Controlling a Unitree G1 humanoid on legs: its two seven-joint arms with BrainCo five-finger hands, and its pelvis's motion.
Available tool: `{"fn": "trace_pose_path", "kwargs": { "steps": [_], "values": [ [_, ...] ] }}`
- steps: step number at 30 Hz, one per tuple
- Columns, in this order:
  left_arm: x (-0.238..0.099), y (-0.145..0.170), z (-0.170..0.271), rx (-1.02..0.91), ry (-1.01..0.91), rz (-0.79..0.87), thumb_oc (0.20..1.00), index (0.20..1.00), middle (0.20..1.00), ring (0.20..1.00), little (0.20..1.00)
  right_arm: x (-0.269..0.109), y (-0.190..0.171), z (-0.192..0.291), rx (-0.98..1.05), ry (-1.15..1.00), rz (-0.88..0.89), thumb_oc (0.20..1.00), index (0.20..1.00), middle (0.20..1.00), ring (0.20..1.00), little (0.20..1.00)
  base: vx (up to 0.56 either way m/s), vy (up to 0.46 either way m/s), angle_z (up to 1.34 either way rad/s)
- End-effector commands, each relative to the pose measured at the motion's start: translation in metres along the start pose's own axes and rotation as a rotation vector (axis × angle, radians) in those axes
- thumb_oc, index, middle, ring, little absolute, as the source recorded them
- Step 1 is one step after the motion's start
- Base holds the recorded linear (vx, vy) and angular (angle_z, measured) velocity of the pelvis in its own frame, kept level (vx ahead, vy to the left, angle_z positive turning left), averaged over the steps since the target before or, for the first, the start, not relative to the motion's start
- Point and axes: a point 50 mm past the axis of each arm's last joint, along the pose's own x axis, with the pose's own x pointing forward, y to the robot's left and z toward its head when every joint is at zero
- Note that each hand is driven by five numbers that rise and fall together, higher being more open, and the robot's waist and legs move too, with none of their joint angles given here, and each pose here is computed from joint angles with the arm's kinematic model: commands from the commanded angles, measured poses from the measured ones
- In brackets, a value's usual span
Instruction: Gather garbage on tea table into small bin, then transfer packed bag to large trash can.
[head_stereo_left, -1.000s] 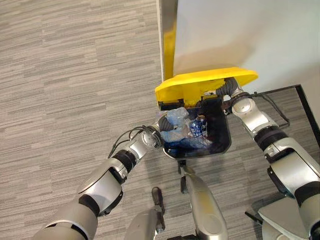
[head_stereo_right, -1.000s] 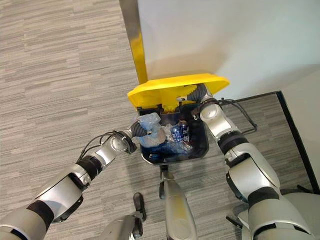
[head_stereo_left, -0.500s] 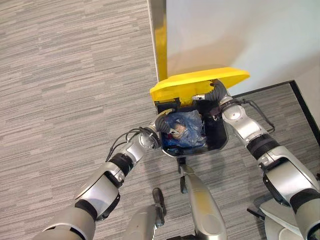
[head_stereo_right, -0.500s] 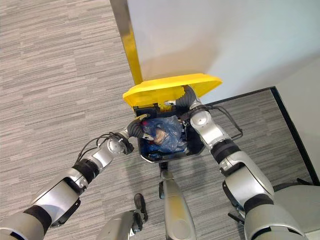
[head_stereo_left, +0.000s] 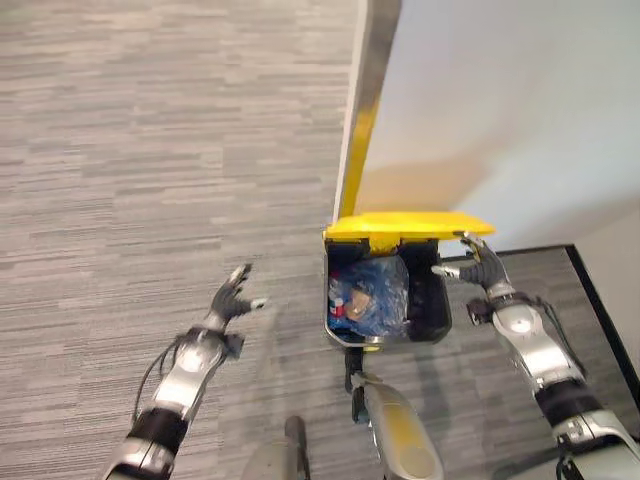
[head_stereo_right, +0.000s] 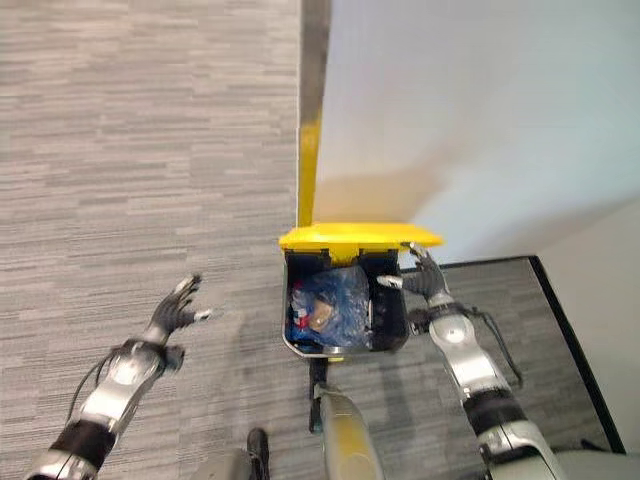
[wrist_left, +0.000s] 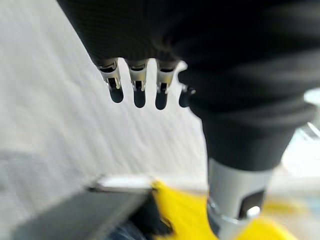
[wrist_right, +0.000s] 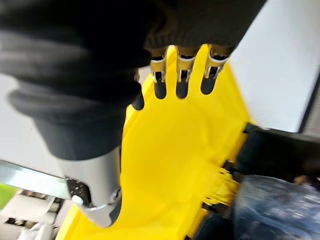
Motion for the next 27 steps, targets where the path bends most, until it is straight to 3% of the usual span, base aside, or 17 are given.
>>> {"fn": "trace_pose_path", "kwargs": {
  "steps": [1, 5, 12, 27],
  "values": [
    [-0.021, 0.025, -0.019, -0.066, 0.026, 0.106, 1.000, 1.000, 1.000, 1.000, 1.000, -0.004, 0.001, 0.011, 0.010, -0.090, 0.009, 1.000, 1.000, 1.000, 1.000, 1.000, -0.11, 0.041, -0.08],
    [-0.049, 0.036, -0.059, -0.060, 0.189, 0.168, 1.000, 1.000, 1.000, 1.000, 1.000, -0.016, -0.001, -0.009, -0.015, -0.019, 0.027, 1.000, 1.000, 1.000, 1.000, 1.000, -0.09, 0.058, -0.11],
    [-0.068, 0.033, -0.088, -0.070, 0.315, 0.187, 1.000, 1.000, 1.000, 1.000, 1.000, -0.038, 0.005, -0.037, -0.002, 0.071, 0.057, 1.000, 1.000, 1.000, 1.000, 1.000, -0.14, 0.040, -0.20],
    [-0.075, 0.016, -0.104, -0.116, 0.391, 0.147, 1.000, 1.000, 1.000, 1.000, 1.000, -0.083, 0.004, -0.107, -0.001, 0.369, 0.037, 1.000, 1.000, 1.000, 1.000, 1.000, 0.07, -0.102, -0.10]
  ]
}}
